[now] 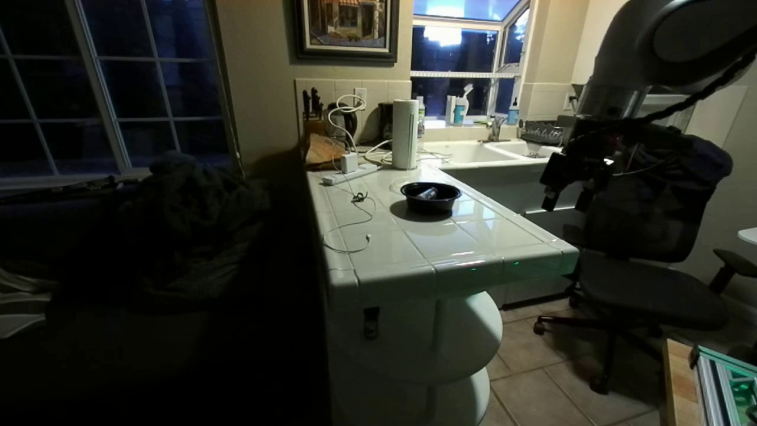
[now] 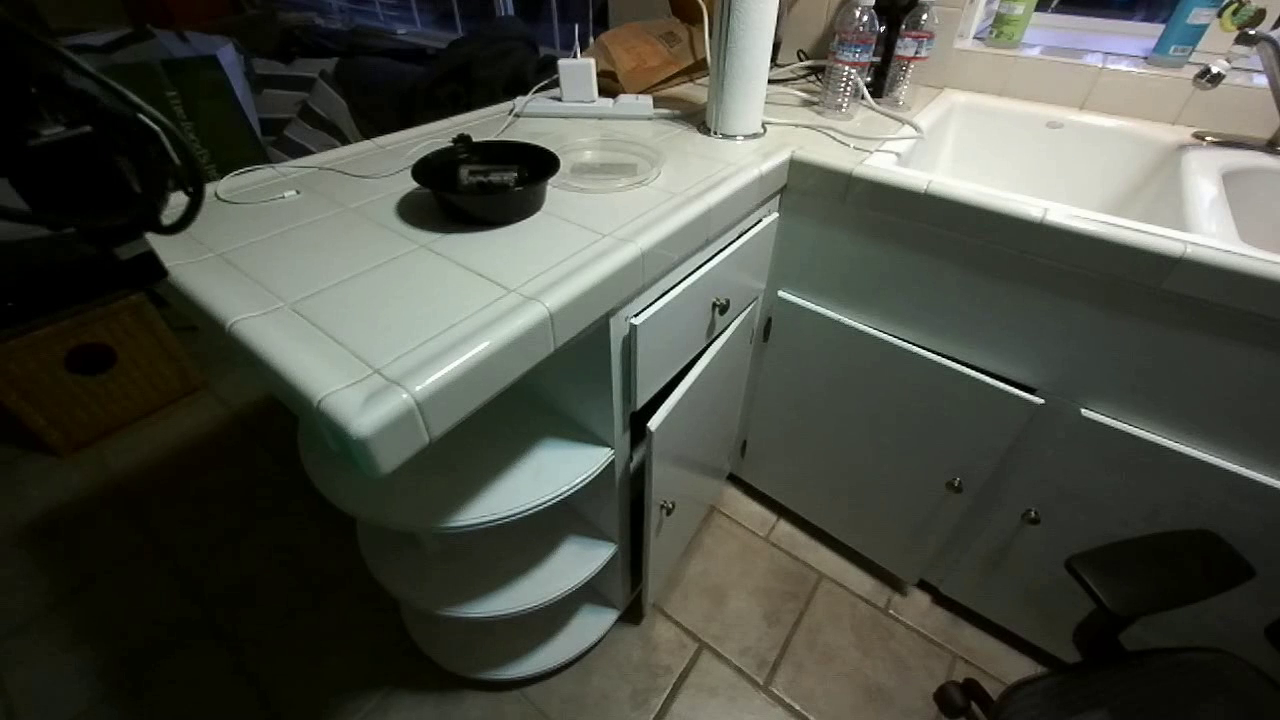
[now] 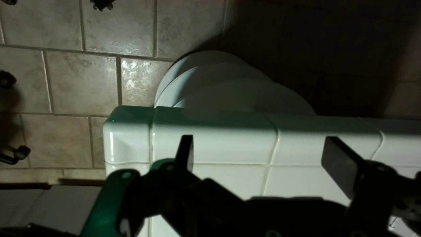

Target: Move the bowl to one of the bottom shelves.

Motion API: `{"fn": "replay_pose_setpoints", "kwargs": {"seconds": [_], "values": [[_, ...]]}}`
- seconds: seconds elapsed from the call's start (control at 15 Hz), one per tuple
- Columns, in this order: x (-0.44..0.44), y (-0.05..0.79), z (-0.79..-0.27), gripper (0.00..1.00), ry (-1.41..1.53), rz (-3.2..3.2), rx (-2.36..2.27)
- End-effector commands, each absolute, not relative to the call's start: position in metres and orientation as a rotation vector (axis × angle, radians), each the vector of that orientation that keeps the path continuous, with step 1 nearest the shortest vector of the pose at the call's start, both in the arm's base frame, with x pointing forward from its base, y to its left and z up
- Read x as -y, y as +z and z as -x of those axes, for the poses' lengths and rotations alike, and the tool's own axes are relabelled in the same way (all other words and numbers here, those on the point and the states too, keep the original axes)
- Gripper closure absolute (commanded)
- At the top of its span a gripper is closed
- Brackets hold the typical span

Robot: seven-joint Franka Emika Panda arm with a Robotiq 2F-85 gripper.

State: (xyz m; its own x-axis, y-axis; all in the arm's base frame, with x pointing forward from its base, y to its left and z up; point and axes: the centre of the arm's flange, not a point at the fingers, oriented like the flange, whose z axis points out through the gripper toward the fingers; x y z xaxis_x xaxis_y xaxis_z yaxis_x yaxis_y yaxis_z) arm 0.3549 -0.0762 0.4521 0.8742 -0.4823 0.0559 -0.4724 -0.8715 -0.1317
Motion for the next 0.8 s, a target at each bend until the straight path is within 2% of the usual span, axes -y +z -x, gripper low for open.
{"fn": "replay_pose_setpoints", "kwargs": {"seconds": [0.0,0.4,0.73], "values": [[0.077,0.451,-0.355,0.0,-0.129,2.931,-0.748],[0.072,0.454,-0.355,0.0,-0.141,2.939,-0.734],[0.086,0.47,-0.41,0.0,-0.088,2.832,-1.046]]}}
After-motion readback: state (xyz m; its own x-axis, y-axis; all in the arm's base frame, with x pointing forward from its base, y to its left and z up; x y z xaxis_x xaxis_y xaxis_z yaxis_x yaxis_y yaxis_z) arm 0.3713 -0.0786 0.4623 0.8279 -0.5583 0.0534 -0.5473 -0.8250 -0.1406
